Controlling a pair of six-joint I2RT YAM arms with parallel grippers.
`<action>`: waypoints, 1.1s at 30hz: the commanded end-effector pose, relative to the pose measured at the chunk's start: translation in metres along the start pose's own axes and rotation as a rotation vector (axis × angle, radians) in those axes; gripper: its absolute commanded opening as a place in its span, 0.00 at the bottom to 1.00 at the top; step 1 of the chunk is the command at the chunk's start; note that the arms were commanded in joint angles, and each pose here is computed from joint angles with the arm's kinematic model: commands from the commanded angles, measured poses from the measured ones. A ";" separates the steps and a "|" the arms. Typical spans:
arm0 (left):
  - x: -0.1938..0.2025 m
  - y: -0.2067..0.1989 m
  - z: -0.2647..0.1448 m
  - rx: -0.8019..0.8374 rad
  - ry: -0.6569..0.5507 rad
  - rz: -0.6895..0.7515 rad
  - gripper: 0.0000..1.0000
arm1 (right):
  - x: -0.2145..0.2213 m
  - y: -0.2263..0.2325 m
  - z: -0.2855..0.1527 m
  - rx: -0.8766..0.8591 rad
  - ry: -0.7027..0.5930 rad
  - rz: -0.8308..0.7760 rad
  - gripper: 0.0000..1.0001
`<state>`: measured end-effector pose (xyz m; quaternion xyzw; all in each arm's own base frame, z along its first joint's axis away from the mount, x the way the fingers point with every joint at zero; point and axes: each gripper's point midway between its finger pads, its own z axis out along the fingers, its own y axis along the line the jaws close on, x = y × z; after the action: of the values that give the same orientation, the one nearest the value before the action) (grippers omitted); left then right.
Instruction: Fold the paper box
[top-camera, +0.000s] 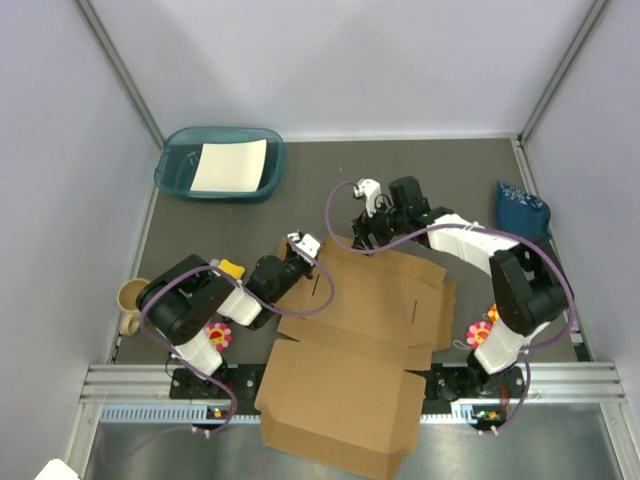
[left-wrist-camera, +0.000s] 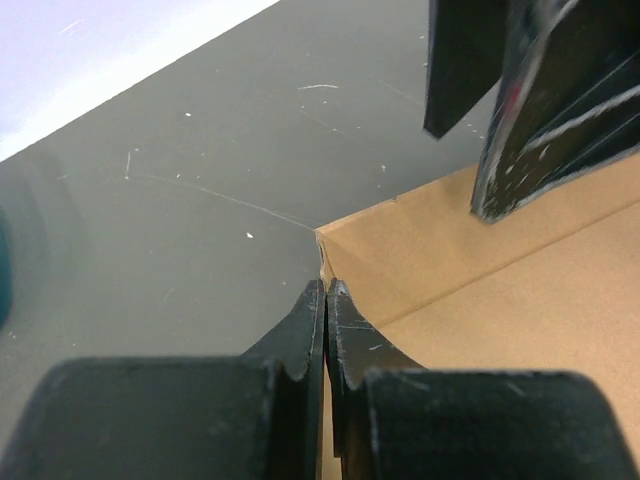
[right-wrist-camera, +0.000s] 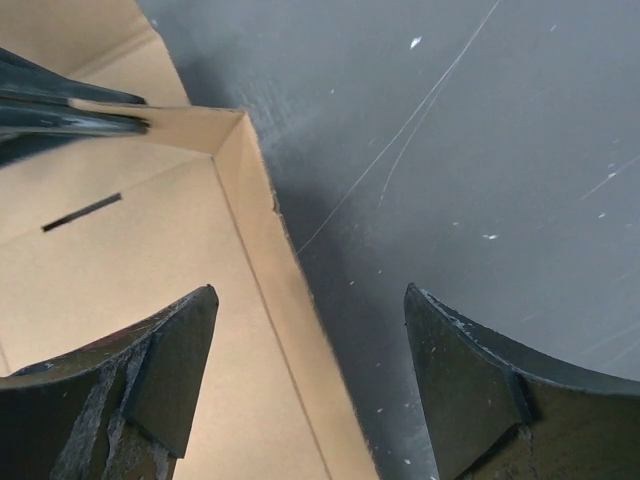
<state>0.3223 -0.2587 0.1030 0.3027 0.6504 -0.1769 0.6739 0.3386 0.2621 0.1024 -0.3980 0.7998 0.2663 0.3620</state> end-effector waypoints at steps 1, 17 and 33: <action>-0.104 -0.001 -0.011 0.021 -0.399 0.021 0.00 | -0.018 0.005 0.015 -0.042 -0.038 -0.056 0.75; -0.100 -0.006 -0.013 0.014 -0.386 0.005 0.00 | 0.024 0.016 0.033 -0.014 0.060 -0.016 0.29; -0.113 0.020 -0.006 -0.132 -0.271 -0.163 0.46 | -0.027 0.007 -0.025 0.317 -0.018 -0.256 0.00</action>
<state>0.3103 -0.2618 0.1375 0.2697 0.6345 -0.1983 0.6966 0.3234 0.2646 0.1041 -0.4177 0.7977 0.1671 0.4016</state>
